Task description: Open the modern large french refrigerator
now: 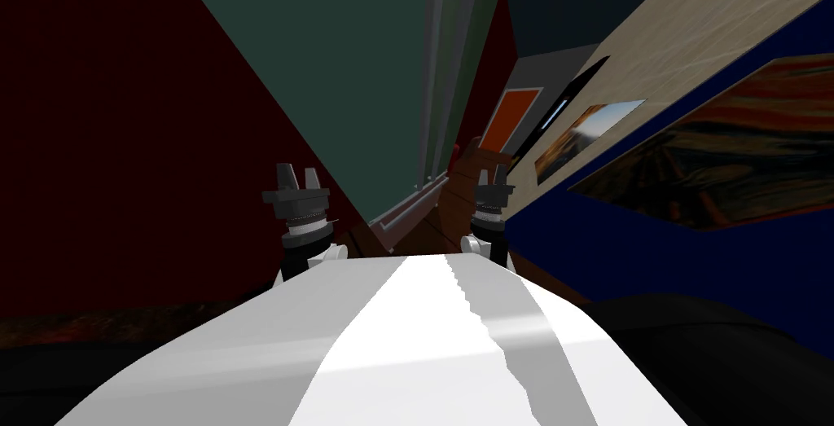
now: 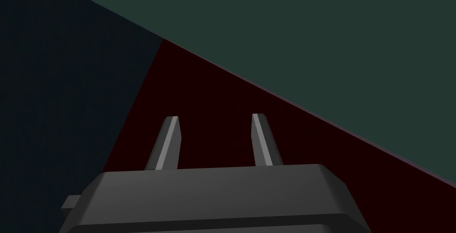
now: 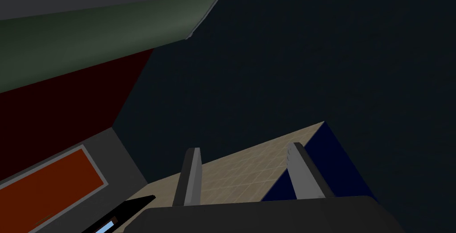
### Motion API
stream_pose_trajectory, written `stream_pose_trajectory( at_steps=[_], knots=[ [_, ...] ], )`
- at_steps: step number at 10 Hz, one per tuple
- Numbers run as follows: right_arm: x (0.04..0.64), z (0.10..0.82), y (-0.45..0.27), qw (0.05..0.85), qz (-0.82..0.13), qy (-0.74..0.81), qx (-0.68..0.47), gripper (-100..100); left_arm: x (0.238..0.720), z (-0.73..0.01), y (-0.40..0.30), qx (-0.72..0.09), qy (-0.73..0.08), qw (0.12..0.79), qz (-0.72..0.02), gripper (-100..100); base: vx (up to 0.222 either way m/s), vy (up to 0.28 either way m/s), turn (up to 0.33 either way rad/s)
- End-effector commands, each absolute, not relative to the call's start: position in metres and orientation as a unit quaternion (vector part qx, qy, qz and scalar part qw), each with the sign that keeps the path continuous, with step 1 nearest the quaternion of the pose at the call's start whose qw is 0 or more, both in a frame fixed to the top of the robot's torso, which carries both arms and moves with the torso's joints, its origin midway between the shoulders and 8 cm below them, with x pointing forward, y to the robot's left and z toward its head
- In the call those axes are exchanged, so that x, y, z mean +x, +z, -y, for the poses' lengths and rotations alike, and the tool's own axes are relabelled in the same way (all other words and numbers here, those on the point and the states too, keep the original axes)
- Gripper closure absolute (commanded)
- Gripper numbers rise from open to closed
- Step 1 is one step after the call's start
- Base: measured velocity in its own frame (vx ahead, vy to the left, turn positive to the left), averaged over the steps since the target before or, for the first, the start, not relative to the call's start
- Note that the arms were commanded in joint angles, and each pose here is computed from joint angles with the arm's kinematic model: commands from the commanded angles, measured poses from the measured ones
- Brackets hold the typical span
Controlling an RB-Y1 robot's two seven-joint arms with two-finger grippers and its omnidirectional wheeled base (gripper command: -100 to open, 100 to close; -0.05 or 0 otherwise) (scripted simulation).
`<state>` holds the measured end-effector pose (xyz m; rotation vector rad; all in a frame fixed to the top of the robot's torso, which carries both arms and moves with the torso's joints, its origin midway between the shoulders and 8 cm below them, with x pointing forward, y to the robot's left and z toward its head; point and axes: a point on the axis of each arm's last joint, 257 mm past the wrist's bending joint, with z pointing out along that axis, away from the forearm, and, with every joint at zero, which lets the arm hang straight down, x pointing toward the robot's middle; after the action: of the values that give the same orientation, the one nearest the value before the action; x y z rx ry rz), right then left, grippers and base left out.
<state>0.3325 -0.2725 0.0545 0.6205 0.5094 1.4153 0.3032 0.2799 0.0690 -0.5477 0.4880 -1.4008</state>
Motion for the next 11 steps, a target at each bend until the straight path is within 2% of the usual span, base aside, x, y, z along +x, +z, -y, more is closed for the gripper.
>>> stream_pose_trajectory(
  at_steps=[1,2,3,11],
  knots=[
    [0.333,0.273,0.055,0.687,-0.228,0.632,0.277,0,0.303,-0.280,0.069,-0.246,-0.630,0.703,-0.219,0,0.000,0.000,0.000],
    [0.333,0.273,0.055,0.687,-0.228,0.632,0.277,0,0.303,-0.280,0.069,-0.246,-0.630,0.703,-0.219,0,0.000,0.000,0.000],
    [0.333,0.273,0.055,0.687,-0.228,0.632,0.277,0,0.309,-0.275,0.061,-0.237,-0.629,0.700,-0.242,-100,0.008,-0.004,0.001],
    [0.333,0.273,0.054,0.687,-0.228,0.632,0.277,0,0.347,-0.274,-0.010,-0.238,-0.598,0.689,-0.333,-100,0.007,-0.011,0.001]
  ],
)
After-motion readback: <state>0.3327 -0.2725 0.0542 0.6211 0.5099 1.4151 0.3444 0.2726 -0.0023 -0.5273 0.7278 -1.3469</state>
